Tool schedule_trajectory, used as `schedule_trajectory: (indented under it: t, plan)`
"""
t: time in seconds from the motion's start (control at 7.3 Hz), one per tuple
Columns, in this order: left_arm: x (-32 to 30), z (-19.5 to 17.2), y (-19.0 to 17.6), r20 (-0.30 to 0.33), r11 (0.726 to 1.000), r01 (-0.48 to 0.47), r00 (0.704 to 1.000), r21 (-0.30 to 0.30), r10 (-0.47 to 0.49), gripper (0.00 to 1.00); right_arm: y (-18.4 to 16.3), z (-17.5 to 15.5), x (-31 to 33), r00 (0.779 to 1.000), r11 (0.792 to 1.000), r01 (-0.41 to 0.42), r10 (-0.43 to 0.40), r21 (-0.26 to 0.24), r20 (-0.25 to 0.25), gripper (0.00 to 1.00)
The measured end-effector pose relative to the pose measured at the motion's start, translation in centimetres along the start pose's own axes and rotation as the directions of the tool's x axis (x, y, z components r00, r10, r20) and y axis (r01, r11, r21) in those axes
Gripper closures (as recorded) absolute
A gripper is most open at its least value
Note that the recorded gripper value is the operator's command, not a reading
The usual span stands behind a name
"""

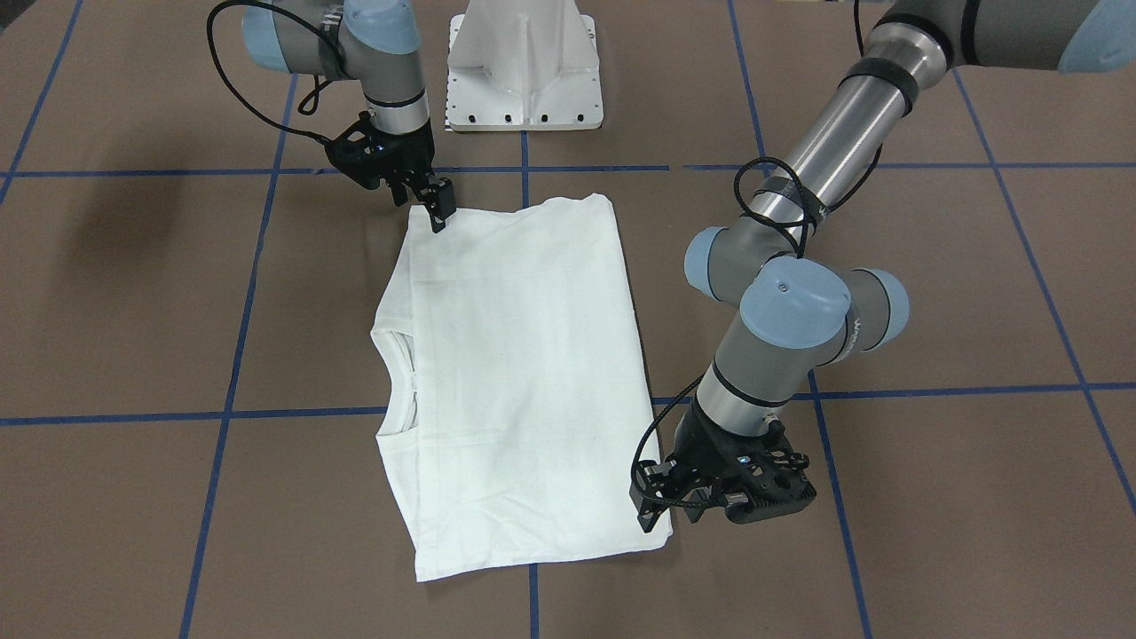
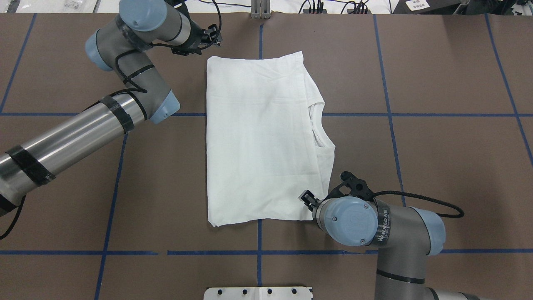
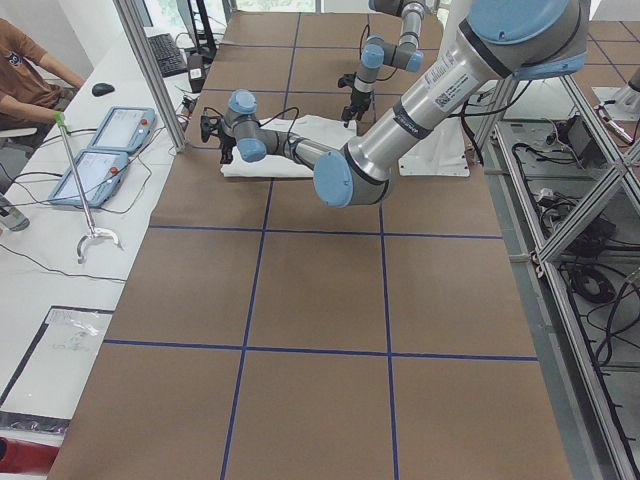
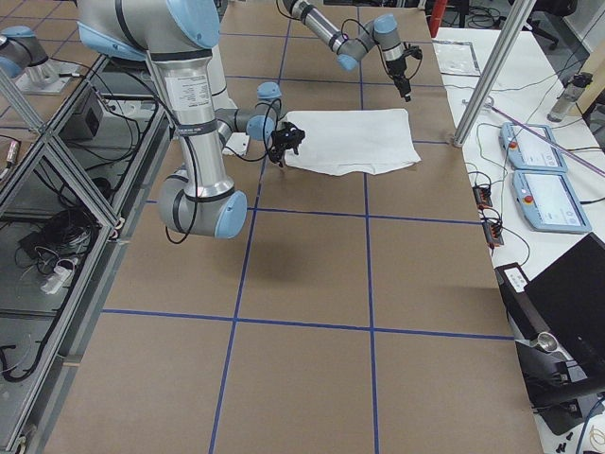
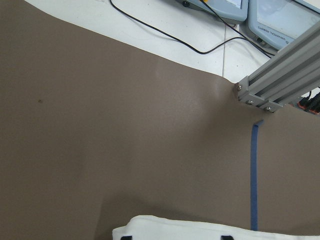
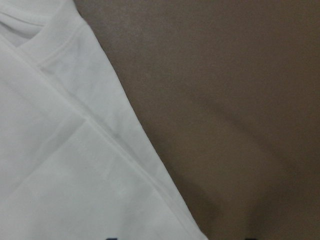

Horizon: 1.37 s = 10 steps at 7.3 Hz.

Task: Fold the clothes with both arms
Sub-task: 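Move the right gripper to the shirt's near corner while the left gripper withdraws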

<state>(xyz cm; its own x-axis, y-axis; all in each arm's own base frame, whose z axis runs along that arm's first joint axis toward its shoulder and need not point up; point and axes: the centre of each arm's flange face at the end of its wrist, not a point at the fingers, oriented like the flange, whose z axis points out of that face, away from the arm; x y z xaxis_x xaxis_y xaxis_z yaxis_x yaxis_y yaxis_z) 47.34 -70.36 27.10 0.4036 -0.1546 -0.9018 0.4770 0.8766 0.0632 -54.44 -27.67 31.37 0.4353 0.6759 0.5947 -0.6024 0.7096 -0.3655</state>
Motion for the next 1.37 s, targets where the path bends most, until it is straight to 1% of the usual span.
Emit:
schedule_trajectory:
  t: [0.14,0.27,0.41,0.55,0.96,1.37]
  plan:
    - [-0.2,-0.1,0.1,0.000,1.000,0.000,1.000,0.000,0.000,0.34,0.3,0.0,-0.5,1.000,1.000,0.000,0.000,-0.002,0.003,0.19]
    - [-0.3,-0.1,0.1,-0.001,1.000,0.000,1.000,0.000,0.000,0.34,0.6,0.1,-0.9,1.000,1.000,-0.001,0.001,-0.004,0.006,0.24]
    - [-0.4,-0.1,0.1,-0.001,1.000,0.000,1.000,0.000,0.000,0.34,0.7,0.2,-1.1,1.000,1.000,-0.001,0.001,-0.003,0.005,0.56]
    - [-0.6,-0.2,0.1,0.000,1.000,0.000,1.000,0.000,0.000,0.34,0.8,0.4,-1.3,1.000,1.000,-0.004,0.004,-0.002,0.005,1.00]
    - [-0.9,-0.6,0.3,-0.005,1.000,-0.001,1.000,0.001,0.001,0.34,0.5,0.2,-1.9,1.000,1.000,-0.026,0.026,0.000,0.011,1.00]
    - [-0.6,-1.4,0.7,-0.013,1.000,-0.001,1.000,-0.010,0.001,0.34,0.3,-1.3,-2.3,0.999,0.999,-0.032,0.032,-0.016,0.030,1.00]
